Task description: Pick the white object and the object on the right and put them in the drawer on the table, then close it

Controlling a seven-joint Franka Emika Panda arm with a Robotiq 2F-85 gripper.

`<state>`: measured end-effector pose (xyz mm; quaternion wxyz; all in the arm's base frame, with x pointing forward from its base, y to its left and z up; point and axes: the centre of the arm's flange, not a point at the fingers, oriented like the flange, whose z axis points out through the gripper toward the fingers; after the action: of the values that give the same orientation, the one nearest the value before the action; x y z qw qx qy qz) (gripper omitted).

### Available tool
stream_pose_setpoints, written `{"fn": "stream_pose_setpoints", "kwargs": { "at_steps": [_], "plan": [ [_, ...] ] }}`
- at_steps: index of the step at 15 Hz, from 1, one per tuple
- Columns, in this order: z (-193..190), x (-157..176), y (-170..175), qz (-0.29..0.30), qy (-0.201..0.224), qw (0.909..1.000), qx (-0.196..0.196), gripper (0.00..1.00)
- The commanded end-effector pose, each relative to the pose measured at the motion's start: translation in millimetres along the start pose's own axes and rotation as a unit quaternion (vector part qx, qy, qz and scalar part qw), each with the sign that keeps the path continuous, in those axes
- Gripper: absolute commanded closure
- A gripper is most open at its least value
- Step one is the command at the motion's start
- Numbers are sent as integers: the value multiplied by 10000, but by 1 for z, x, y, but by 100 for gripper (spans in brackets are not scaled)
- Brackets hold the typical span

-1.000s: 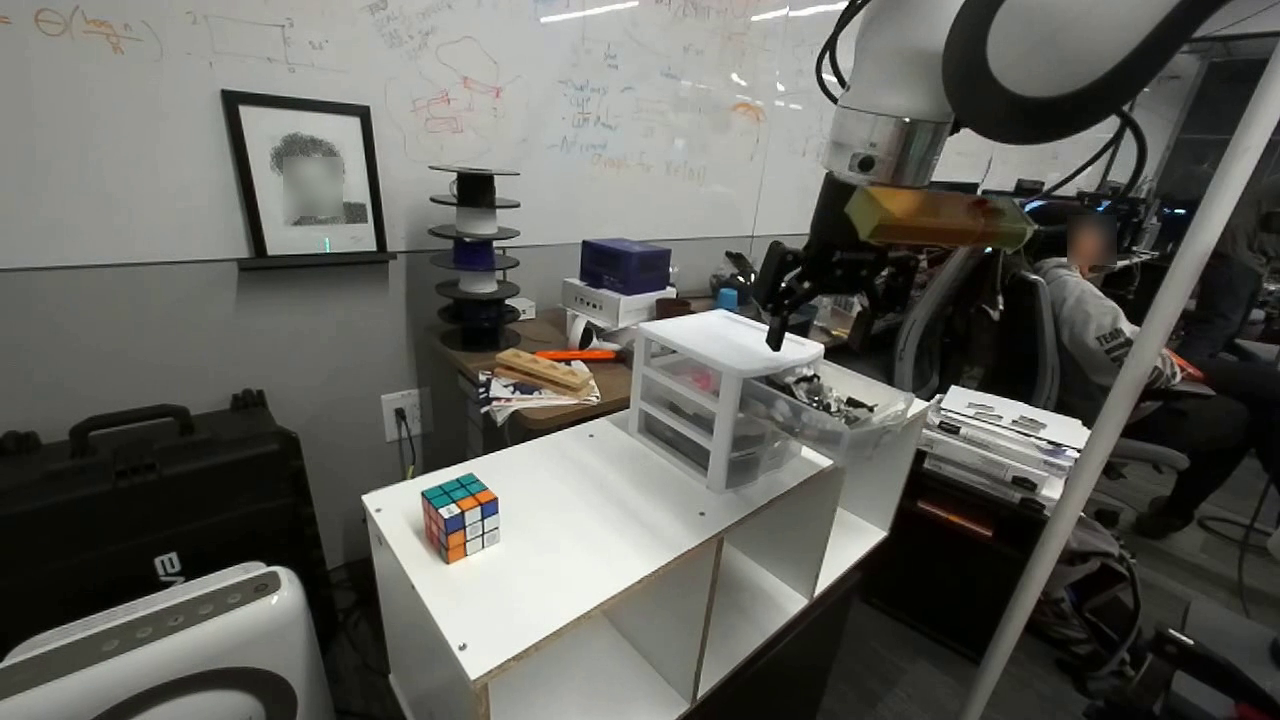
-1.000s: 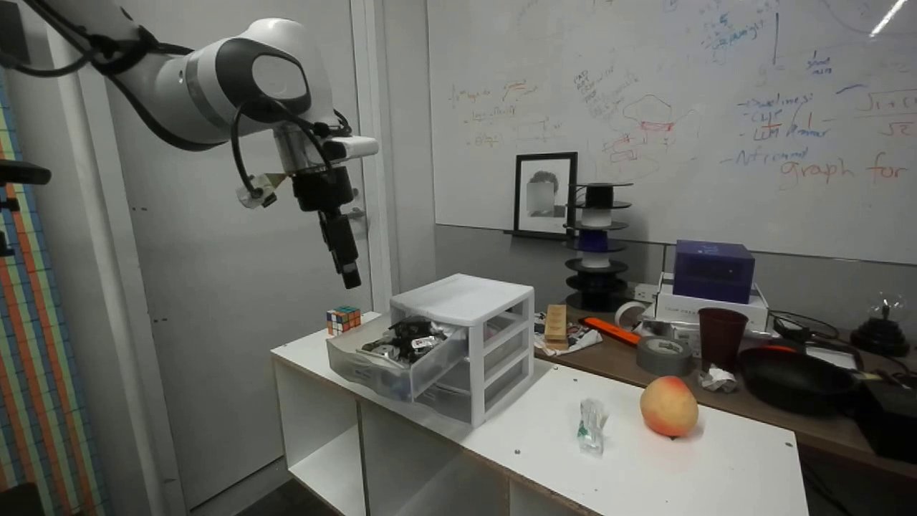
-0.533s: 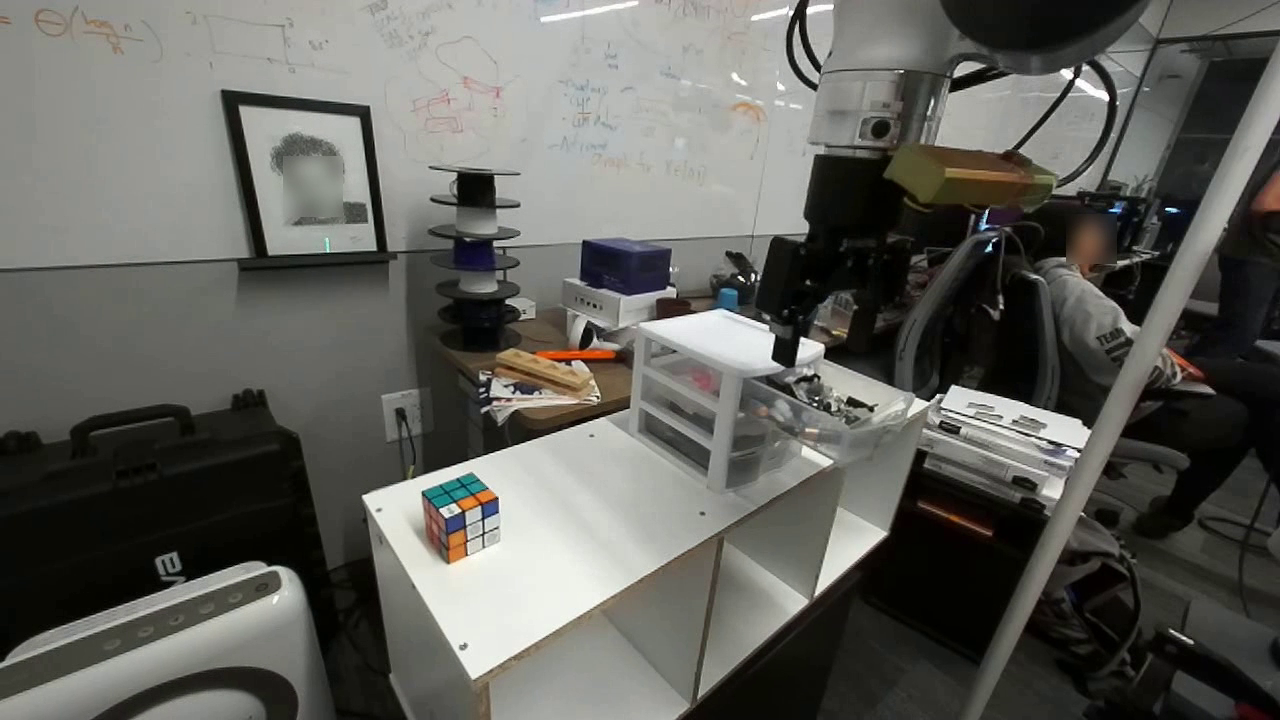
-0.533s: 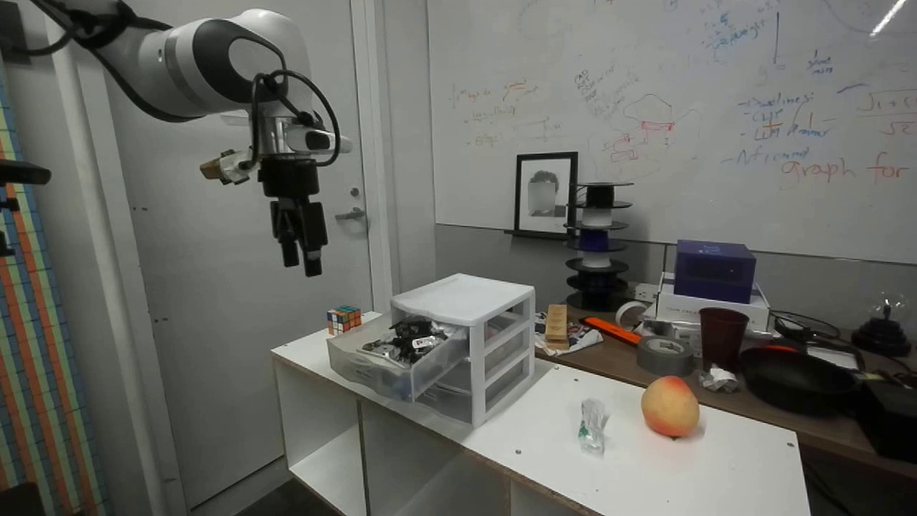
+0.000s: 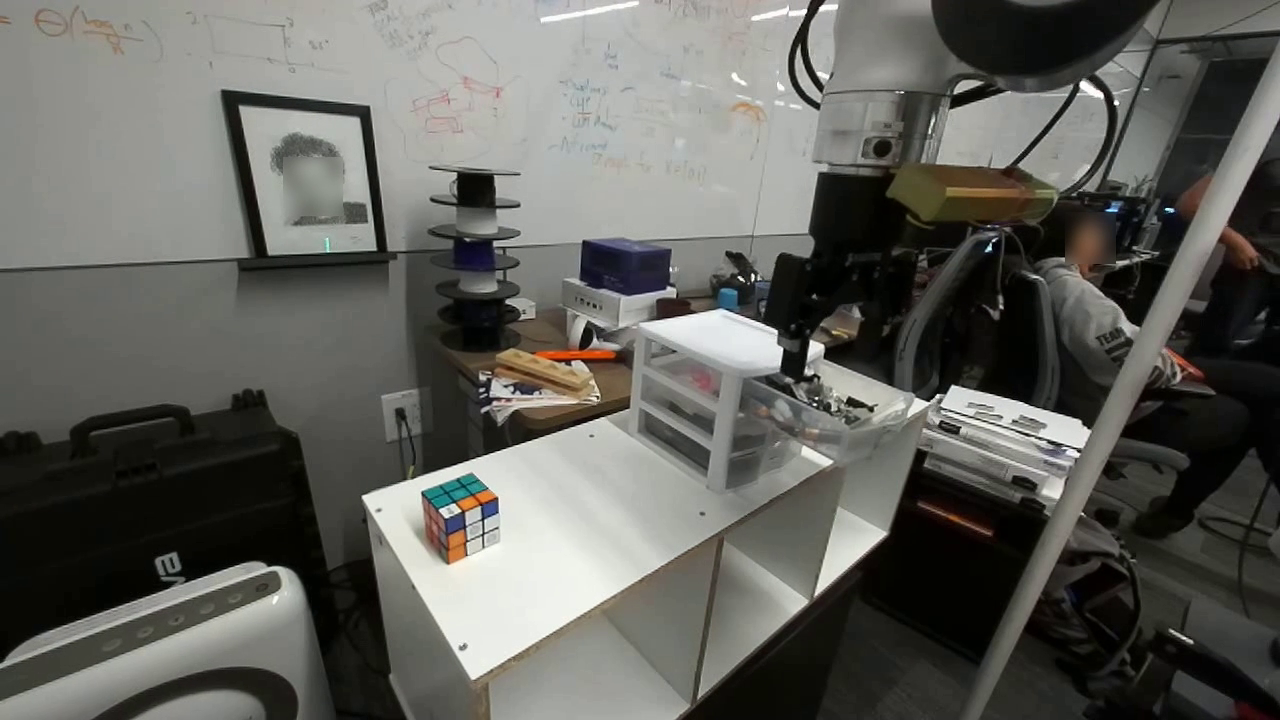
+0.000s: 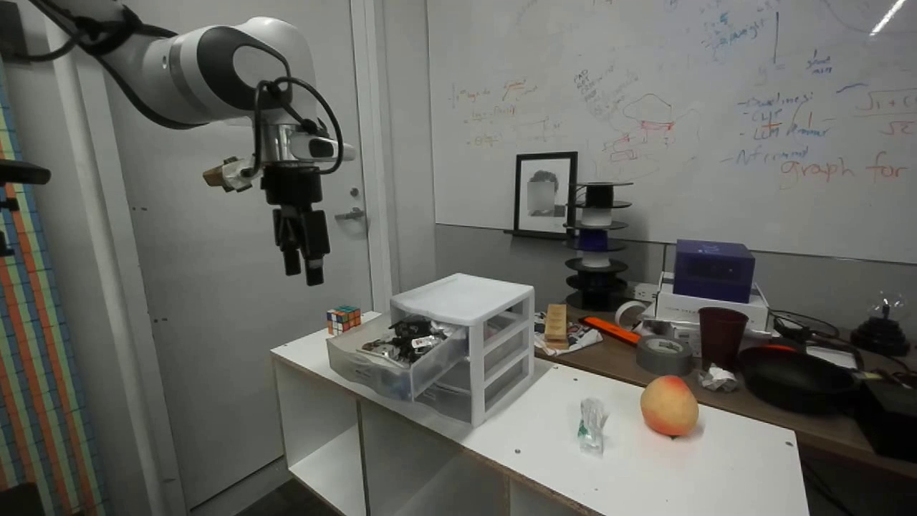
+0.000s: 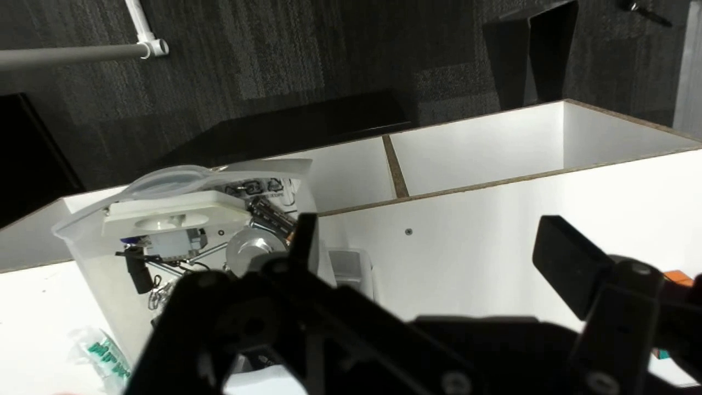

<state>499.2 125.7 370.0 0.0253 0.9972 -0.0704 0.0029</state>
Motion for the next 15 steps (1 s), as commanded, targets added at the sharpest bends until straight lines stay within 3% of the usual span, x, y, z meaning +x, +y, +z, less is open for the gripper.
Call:
{"fn": "stream_pose_setpoints", "kwargs": {
  "at_steps": [1, 8, 15],
  "plan": [
    [-9, 12, 10, -37, 40, 9999, -127, 0],
    [-55, 42, 107, 463, 684, 9965, -110, 0],
    [-31, 87, 225, 989, 981, 9902, -35, 0]
  ]
}}
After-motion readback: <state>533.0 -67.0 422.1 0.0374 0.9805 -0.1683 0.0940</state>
